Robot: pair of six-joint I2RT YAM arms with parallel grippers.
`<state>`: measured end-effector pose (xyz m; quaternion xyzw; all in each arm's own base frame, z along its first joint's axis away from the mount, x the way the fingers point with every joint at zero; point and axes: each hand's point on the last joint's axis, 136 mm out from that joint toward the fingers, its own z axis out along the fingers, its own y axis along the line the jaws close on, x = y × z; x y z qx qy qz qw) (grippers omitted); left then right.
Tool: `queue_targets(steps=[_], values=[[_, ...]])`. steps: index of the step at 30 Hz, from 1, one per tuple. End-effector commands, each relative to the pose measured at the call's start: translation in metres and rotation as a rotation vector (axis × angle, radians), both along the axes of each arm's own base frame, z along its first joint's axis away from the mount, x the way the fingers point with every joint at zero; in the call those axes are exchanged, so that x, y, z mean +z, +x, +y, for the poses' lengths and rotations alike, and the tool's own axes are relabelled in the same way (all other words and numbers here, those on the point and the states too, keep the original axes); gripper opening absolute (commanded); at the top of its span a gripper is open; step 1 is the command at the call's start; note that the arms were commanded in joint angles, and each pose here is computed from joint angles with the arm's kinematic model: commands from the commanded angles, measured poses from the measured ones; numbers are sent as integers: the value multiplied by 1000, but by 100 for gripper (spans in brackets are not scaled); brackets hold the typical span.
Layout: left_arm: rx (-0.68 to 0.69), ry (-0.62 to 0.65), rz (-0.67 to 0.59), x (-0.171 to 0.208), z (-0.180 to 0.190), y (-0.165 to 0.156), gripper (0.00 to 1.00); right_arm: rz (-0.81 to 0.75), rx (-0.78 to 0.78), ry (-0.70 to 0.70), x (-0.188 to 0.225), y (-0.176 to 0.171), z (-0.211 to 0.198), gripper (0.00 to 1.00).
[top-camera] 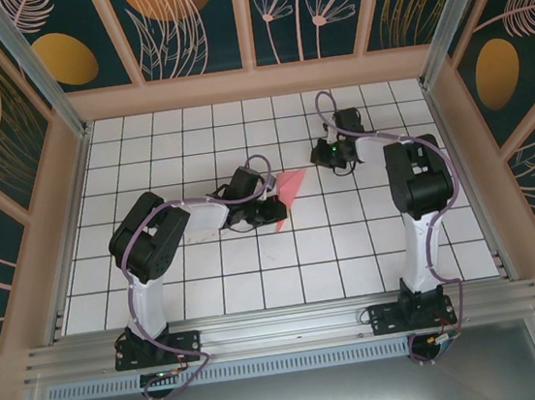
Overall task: Fold a paper plane with a square sheet of paper (fold left side to right side)
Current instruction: Fold the wing for the fifth time at the center of the table.
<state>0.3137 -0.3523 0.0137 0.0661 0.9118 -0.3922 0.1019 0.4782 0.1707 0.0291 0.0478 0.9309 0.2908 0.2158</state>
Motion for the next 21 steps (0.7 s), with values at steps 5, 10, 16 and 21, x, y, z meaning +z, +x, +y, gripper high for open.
queue_targets(steps=[5,10,16,21], values=[[7,152,122,-51,26,-32,9,-92,46,57,50,-27,18,0],[7,151,115,-49,26,-31,9,-30,123,170,50,-78,58,0],[8,139,108,-44,24,-28,11,49,161,191,25,-105,89,0],[2,111,81,-29,19,-24,13,127,141,143,-4,-104,88,0]])
